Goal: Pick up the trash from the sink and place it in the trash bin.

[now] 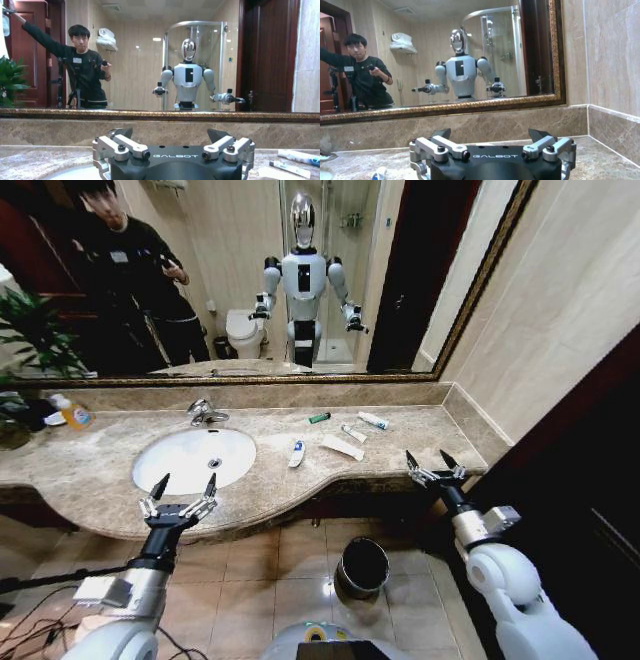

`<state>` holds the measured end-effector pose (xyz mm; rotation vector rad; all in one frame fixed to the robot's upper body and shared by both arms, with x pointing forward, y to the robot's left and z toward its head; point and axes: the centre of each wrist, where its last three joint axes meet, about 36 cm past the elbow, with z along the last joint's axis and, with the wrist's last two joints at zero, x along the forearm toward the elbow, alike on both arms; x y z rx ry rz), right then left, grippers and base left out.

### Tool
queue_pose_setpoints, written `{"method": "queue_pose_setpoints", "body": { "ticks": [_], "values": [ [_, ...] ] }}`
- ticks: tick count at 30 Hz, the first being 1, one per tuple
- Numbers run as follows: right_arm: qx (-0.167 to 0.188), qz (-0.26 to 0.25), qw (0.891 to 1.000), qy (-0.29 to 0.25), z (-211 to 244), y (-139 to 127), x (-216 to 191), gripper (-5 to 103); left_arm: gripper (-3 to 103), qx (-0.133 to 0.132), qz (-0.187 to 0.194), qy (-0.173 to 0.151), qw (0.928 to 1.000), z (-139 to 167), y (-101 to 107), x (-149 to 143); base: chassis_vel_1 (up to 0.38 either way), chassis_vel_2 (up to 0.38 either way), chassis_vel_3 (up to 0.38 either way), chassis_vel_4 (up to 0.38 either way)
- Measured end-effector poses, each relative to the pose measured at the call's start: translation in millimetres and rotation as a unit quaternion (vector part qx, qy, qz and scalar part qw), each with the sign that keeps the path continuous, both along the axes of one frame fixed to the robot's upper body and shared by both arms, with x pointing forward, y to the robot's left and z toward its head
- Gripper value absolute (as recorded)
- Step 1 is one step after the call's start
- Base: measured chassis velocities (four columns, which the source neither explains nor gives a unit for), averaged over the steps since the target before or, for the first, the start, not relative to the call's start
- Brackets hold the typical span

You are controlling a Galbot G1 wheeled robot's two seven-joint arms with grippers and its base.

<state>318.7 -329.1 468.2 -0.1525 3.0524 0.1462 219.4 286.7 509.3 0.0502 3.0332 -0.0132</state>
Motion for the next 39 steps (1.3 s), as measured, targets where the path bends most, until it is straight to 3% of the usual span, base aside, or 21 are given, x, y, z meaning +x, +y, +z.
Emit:
{"method": "queue_pose_setpoints", "body": {
  "ticks": [11,20,39],
  "values": [
    [0.001,0.006,1.000,0.003,-1,1,6,100,100,0.000,0.000,0.000,1.0000,0,0,0,0.000,0.000,0.000,0.000],
    [-0.002,0.055,0.998,0.025,8,-9,39,100,100,0.000,0.000,0.000,1.0000,0,0,0,0.000,0.000,0.000,0.000],
    [-0.065,0.129,0.988,0.049,27,-80,155,100,100,0.000,0.000,0.000,1.0000,0,0,0,0.000,0.000,0.000,0.000]
  ]
}}
